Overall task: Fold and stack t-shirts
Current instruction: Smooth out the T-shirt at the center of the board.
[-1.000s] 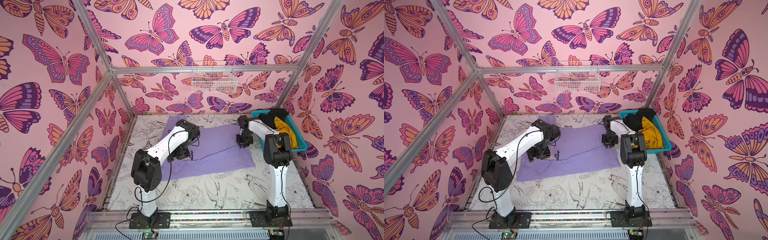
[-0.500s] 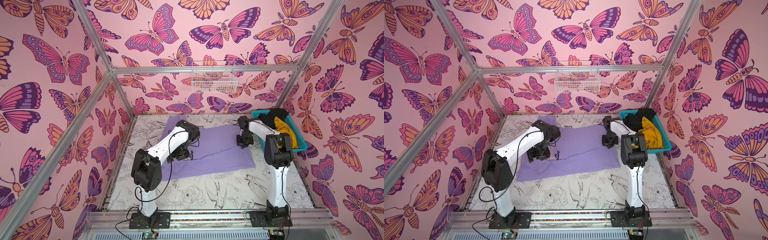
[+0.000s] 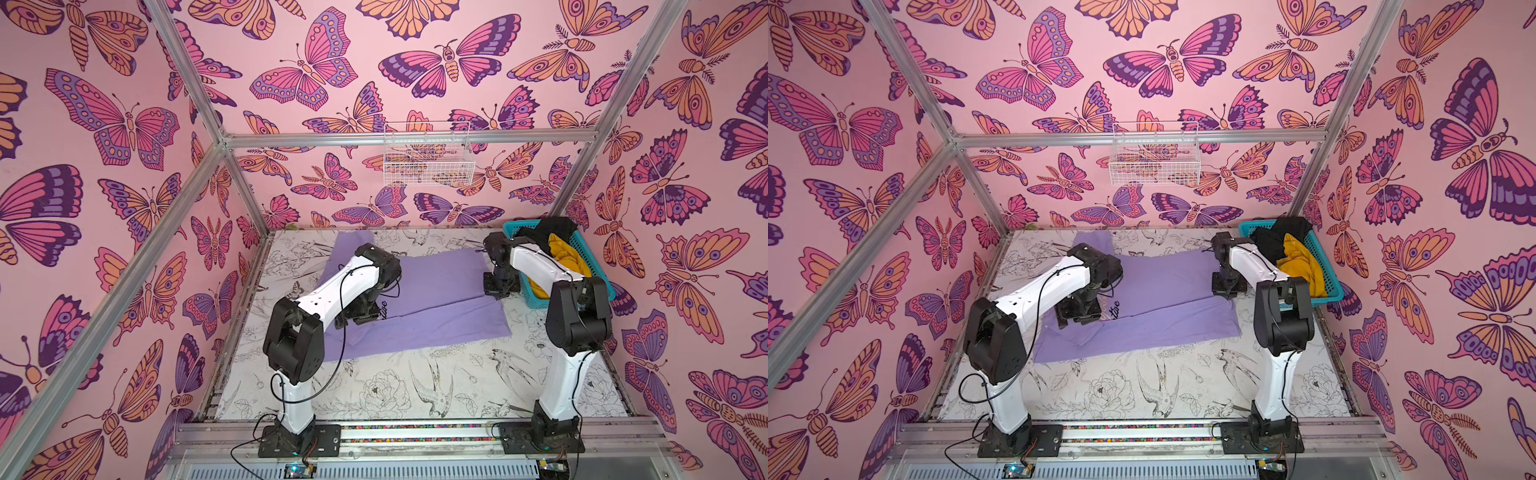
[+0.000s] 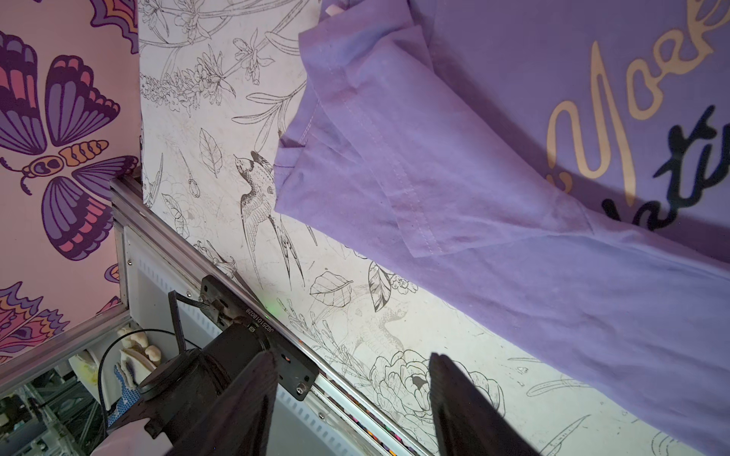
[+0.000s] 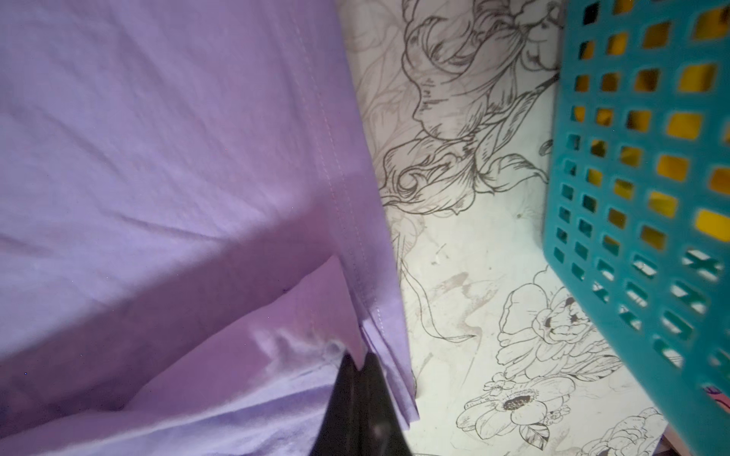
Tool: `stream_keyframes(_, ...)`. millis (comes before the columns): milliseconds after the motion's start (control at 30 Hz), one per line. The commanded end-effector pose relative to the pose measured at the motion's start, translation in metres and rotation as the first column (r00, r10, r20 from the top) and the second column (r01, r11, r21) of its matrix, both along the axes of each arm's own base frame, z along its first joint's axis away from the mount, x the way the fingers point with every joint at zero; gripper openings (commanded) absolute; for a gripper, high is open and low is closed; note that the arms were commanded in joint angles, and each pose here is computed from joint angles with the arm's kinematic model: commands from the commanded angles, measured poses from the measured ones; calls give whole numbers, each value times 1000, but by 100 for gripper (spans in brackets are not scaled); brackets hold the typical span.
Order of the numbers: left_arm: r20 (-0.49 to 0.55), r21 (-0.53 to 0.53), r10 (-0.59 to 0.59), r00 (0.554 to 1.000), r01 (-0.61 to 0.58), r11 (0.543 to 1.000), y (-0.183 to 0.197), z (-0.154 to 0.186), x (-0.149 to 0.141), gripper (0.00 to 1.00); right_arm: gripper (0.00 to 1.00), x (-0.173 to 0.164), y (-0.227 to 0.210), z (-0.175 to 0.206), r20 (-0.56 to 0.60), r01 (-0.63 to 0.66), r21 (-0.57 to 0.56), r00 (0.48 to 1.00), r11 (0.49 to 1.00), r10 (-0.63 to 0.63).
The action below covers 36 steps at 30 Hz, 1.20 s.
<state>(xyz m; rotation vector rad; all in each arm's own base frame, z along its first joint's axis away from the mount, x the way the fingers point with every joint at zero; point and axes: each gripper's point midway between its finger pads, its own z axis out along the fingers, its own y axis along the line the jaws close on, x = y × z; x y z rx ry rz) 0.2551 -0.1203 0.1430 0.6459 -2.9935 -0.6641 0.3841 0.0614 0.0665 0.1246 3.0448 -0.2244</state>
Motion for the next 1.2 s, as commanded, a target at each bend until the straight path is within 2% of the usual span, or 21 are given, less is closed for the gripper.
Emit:
stream_keyframes(0,-11,5,-6,1000,6,1000,1,0,-5,66,0,-5,-15,6,-12,14,-74,1000,997,-15)
stream_keyframes(133,-17,6,-9,1000,9,1000,2,-1,-6,66,0,-2,-23,7,-24,19,-130,999,991,-22)
stream_keyframes(300,-29,6,-14,999,14,1000,0,-3,-5,66,0,1,-22,0,-23,20,-129,999,991,-23)
stream_keyframes(500,-30,2,-10,999,10,1000,-1,-3,-7,66,0,28,-12,-34,-53,-2,-109,999,994,-4)
stream_keyframes(700,-61,19,-2,998,3,1000,3,-9,-14,66,0,56,-11,-47,-49,-6,-140,999,990,-1)
stream_keyframes(733,-65,20,0,998,2,1000,3,-10,-15,66,4,58,-12,-46,-48,-6,-149,999,989,-1)
stream_keyframes(867,-59,22,2,998,-1,1000,3,-10,-14,66,38,61,-11,-28,4,-2,-133,1000,991,2)
stream_keyframes(900,-56,20,3,998,-2,1000,3,-10,-13,66,42,60,-10,-22,21,1,-128,1000,992,1)
stream_keyframes(967,-55,16,4,998,-3,1000,1,-9,-12,66,45,52,-12,-9,34,9,-124,999,992,-5)
stream_keyframes(1167,-38,7,-5,999,6,1000,-1,-6,-8,66,45,7,-24,4,22,18,-134,1000,991,-15)
